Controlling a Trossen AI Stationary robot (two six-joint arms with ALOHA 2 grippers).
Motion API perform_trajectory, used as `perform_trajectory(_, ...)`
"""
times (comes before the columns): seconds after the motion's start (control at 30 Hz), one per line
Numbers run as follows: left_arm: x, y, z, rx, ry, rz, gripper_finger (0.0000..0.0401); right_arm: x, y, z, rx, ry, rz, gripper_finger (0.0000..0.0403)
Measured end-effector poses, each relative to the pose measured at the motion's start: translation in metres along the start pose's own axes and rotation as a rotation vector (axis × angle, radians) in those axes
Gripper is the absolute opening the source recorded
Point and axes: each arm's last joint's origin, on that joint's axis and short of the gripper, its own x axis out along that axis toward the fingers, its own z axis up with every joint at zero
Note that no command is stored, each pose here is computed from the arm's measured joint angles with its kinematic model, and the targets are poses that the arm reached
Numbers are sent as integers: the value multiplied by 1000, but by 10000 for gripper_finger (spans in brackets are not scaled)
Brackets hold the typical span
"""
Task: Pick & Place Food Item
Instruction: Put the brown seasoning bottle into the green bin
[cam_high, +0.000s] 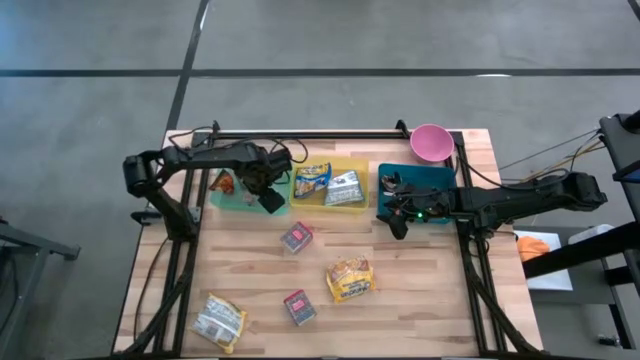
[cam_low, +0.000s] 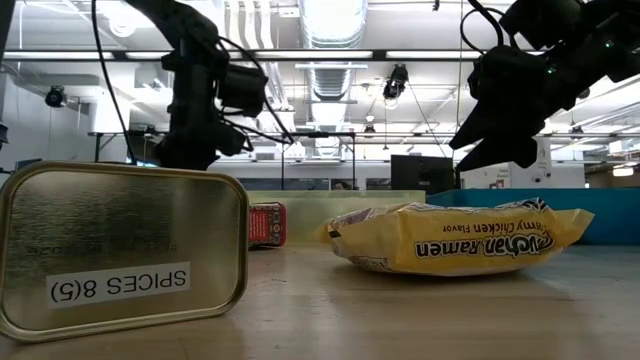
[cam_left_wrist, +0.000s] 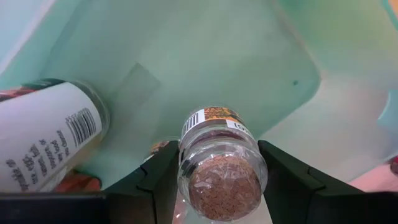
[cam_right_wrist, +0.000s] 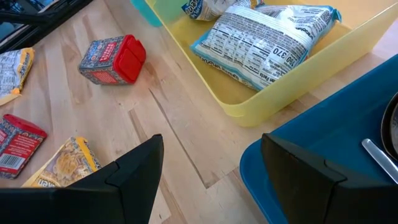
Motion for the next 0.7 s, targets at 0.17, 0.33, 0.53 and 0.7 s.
perform_trajectory(0.17,5,0,0,4,-25,-8,183,0,0,0,0,0,0,265)
perform_trajectory(0.33,12,1,-3,13,-27,-7,183,0,0,0,0,0,0,265)
perform_trajectory(0.53,12,1,-2,12,-34,-7,183,0,0,0,0,0,0,265)
perform_trajectory(0.7,12,1,-2,6,-38,-8,183,0,0,0,0,0,0,265)
